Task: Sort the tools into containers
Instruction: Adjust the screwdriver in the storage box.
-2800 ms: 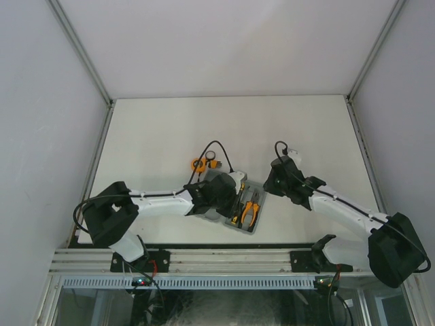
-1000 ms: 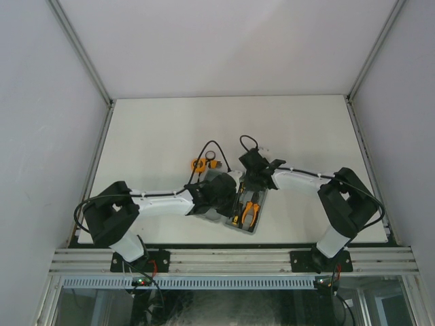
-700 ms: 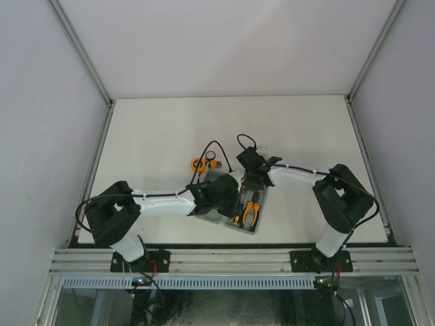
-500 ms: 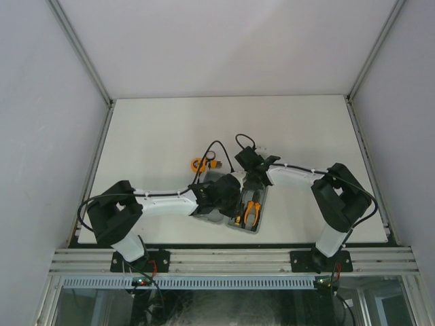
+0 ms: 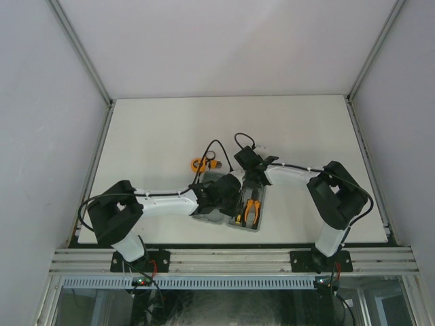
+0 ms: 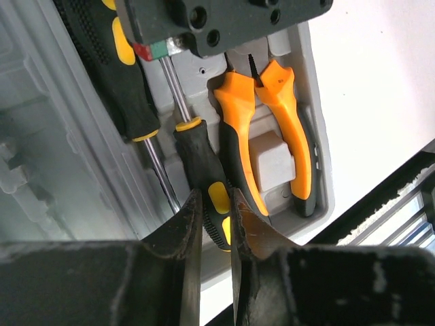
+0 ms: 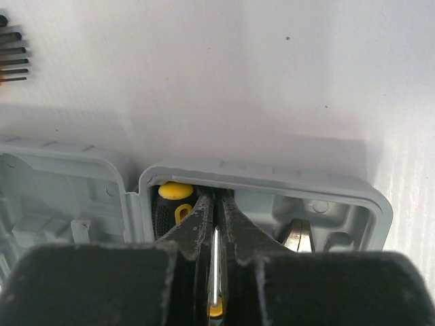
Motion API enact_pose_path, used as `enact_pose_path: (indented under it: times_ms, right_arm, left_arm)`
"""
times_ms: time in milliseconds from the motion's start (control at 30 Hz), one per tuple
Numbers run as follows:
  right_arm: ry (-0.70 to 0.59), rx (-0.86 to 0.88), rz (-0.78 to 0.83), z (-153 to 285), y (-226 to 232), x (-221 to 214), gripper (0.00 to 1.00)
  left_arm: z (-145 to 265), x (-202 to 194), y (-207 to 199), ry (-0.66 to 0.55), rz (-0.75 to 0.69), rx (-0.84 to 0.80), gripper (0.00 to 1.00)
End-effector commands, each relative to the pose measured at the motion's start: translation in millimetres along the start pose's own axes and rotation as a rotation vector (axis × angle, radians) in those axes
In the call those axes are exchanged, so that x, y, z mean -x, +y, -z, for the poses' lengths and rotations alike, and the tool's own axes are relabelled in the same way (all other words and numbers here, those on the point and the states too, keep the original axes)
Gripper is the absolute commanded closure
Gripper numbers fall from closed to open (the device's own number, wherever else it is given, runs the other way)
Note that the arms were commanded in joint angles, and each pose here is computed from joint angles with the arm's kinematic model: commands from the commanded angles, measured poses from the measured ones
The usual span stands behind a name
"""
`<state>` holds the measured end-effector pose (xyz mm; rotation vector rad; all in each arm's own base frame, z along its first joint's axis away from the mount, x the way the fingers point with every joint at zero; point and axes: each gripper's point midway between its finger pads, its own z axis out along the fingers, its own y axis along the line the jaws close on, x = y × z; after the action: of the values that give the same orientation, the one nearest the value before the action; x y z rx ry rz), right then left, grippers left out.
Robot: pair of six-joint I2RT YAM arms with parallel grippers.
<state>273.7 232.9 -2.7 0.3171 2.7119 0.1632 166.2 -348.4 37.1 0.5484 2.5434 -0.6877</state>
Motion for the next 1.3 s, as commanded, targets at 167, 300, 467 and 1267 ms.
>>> enact_pose_path:
  times_ms: [167, 300, 467, 1267]
  right_arm:
    - [0.302, -0.325, 0.081, -58.0, -111.0, -118.5, 1.00]
    - [0.230, -0.224, 0.064, -35.3, -88.5, -90.2, 1.00]
    - [0.120, -0.067, 0.027, 4.6, -58.5, -49.7, 1.00]
    - [-0.035, 0.193, -0.062, 59.2, -21.5, 7.2, 0.90]
  left_arm:
    - [-10.6, -54.2, 27.0, 0.176, -0.080, 0.086, 1.00]
    - [-6.1, -51.5, 27.8, 0.163, -0.082, 0.087, 1.00]
    - [0.8, -56.4, 35.5, 0.163, -0.078, 0.099, 1.00]
    - [1.7, -53.5, 31.9, 0.165, -0.099, 0.082, 1.00]
